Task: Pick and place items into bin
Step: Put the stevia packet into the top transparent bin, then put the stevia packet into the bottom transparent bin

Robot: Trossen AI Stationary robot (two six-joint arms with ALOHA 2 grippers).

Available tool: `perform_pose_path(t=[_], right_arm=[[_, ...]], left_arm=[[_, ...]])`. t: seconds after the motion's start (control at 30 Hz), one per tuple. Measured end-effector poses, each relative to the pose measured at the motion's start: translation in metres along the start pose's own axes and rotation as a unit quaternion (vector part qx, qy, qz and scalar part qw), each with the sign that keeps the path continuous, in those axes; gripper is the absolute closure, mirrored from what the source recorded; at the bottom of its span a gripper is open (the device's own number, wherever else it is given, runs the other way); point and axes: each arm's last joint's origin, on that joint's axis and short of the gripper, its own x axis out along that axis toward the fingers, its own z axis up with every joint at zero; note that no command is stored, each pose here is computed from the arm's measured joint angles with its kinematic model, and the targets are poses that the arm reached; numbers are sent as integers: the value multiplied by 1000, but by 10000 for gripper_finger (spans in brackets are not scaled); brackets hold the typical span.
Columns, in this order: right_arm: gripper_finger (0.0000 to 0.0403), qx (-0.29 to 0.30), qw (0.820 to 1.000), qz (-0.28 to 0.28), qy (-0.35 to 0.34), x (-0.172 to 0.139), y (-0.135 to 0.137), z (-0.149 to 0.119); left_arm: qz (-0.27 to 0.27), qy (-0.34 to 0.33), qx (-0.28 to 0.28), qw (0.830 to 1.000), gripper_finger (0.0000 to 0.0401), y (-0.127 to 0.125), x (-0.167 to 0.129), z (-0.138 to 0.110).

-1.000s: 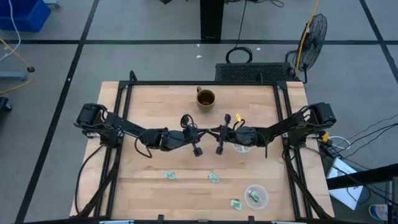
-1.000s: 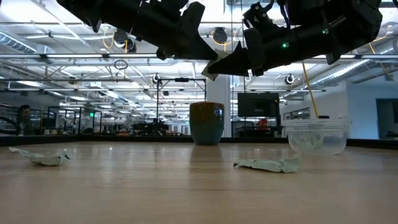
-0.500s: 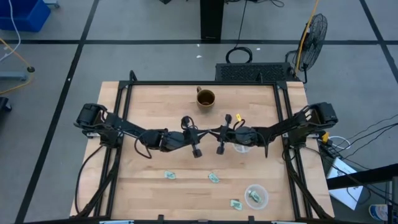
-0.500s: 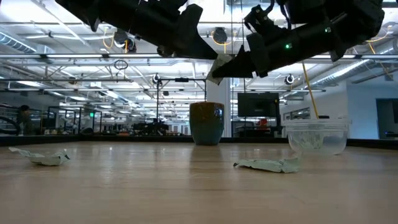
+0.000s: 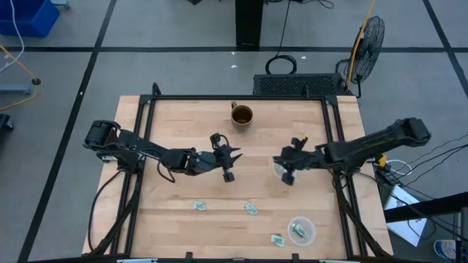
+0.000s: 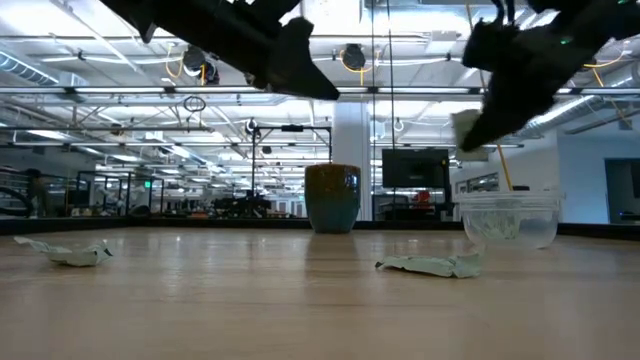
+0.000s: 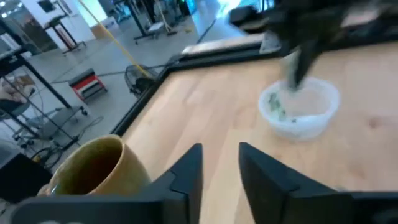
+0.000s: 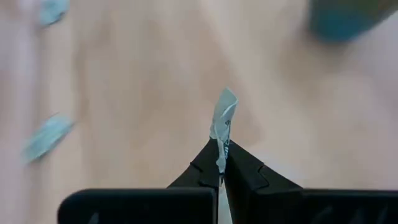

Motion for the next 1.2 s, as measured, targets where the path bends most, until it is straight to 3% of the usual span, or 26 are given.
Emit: perform_pose_path(t=[0.13,0.3,0.63,0.8,0.97,1.13,1.2], right_arm=[[402,47,997,22,54,-9,0,-10],[398,59,989,-29,134,-5,-6,-26],[331,27,989,-29,142,8,-1,-27],[291,21,992,-54,109,9,-2,-24],[274,17,997,-28,66,-1,-2,-15],[273,22,1000,4,12,-22,-5,-6],[273,17,999,35,-12,-29,-4,-2]], left_arm=[[9,-1,-4,1000,257,6,2,1],[16,5,-16,1000,243,11,5,-1],[23,12,-17,1000,242,16,8,-3],[17,12,-3,1000,242,13,6,-2],[5,0,20,1000,242,12,-10,10],[-17,-17,-36,999,242,25,-48,33],[-58,-11,-54,997,242,30,-66,39]])
